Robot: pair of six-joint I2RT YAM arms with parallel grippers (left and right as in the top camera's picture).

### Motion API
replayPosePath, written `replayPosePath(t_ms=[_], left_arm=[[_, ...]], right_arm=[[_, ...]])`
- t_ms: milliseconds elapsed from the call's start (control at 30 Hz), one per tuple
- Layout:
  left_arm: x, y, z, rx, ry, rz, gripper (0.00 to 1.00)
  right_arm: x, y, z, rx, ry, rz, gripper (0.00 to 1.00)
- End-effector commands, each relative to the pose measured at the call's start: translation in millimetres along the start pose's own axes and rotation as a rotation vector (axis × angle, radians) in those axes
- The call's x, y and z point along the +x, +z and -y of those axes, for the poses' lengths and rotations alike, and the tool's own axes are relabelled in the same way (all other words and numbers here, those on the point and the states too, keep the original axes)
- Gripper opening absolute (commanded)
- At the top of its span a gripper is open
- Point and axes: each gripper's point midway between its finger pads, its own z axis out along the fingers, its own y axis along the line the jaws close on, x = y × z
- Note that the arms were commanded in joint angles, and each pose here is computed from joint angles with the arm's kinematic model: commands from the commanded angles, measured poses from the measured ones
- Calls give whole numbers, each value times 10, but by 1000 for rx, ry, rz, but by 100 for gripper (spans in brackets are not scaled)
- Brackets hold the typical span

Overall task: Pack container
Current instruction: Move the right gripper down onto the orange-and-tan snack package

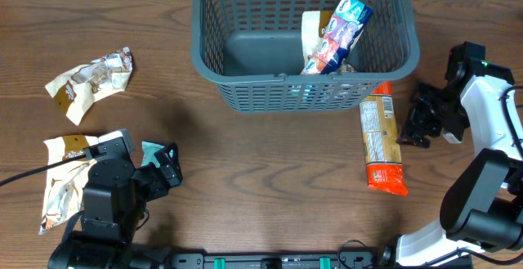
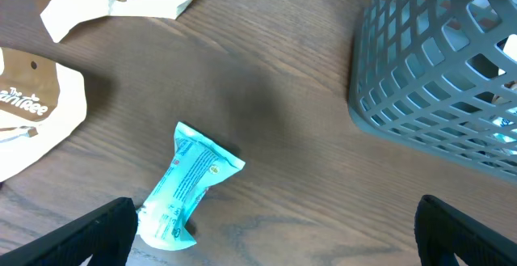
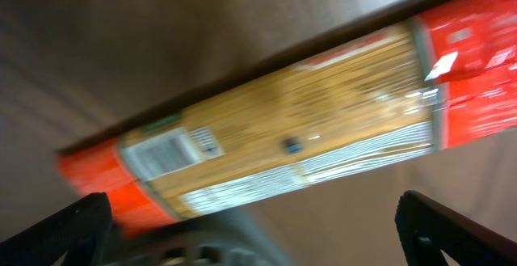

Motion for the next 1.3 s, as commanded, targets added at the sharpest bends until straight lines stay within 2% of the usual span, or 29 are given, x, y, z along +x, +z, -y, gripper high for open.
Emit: replayPosePath(t_ms=[0,133,300,500,733,800,1000,1167,1267], left_arm=[[-92,-62,-4,-6,11,33,99],[-92,-62,-4,-6,11,33,99],[-92,-62,-4,-6,11,33,99],[-92,-62,-4,-6,11,33,99],[-92,-62,-4,-6,11,33,99],[-92,-62,-4,-6,11,33,99],[-92,-62,-4,-6,11,33,99],[-92,-62,-4,-6,11,33,99],[-92,-62,-4,-6,11,33,99]], right_arm=[[8,-13,-69,-34,148,-7,99],[-114,-17,-107,-60,225,60,99],[-262,-33,-130,-85,234,144,99],[-516,-93,-138,-56,-149,310,99],[-1015,-331,61,155,-522,609,99],[-1064,-368,43,203,-659,638,99],[-970,-318,-68,277,-1075,585,99],[-530,-105,-136,195,-1486,348,99],[-360,-55,-154,130,-1572,265,99]])
